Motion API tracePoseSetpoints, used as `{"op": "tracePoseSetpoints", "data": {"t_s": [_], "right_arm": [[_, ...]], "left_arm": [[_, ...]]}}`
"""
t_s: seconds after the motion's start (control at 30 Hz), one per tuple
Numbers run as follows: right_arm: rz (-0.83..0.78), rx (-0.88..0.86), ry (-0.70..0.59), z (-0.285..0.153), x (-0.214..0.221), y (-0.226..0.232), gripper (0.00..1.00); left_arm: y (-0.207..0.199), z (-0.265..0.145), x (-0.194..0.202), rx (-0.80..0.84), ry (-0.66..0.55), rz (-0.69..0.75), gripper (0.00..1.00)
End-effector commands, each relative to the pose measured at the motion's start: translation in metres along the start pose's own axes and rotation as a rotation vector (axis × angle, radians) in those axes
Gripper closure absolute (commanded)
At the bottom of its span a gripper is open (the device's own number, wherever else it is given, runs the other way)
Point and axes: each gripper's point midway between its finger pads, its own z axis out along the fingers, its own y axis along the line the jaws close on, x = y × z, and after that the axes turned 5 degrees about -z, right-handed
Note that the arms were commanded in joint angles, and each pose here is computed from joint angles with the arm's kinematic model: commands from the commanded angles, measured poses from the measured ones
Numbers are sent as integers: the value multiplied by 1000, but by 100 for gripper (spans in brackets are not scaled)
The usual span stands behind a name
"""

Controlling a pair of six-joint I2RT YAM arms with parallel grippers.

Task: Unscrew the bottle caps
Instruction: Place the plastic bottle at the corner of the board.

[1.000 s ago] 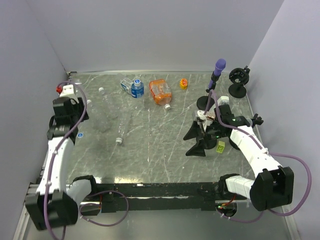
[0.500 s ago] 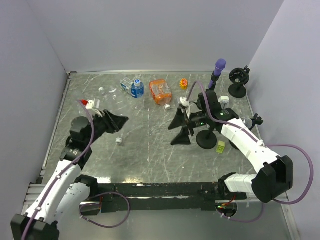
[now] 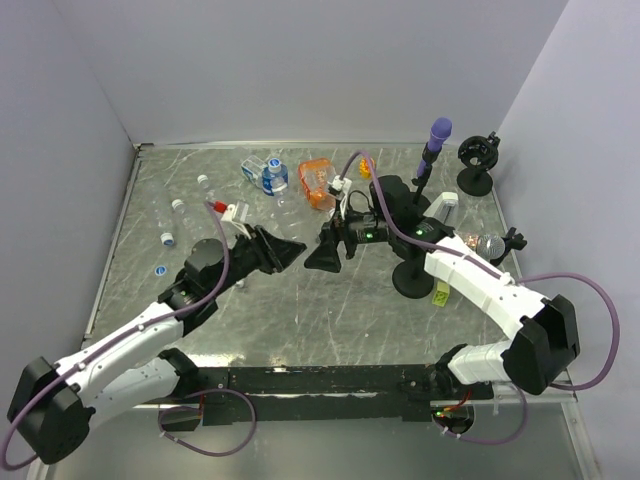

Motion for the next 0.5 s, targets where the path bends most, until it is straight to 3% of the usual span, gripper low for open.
{"op": "tracePoseSetpoints", "data": {"t_s": [0.0,0.3,0.47], "right_arm": [[39,17,-59,3,-19,0,1],[62,35,-20,9,-5,-9,1],[50,-30,-13,9,3,1,12]], "left_arm": [[-39,10,-21,125,-80,-14,79],[-56,12,-18,185,-88,-54,78],[-65,7,-22,226,-105,-96,75]]}}
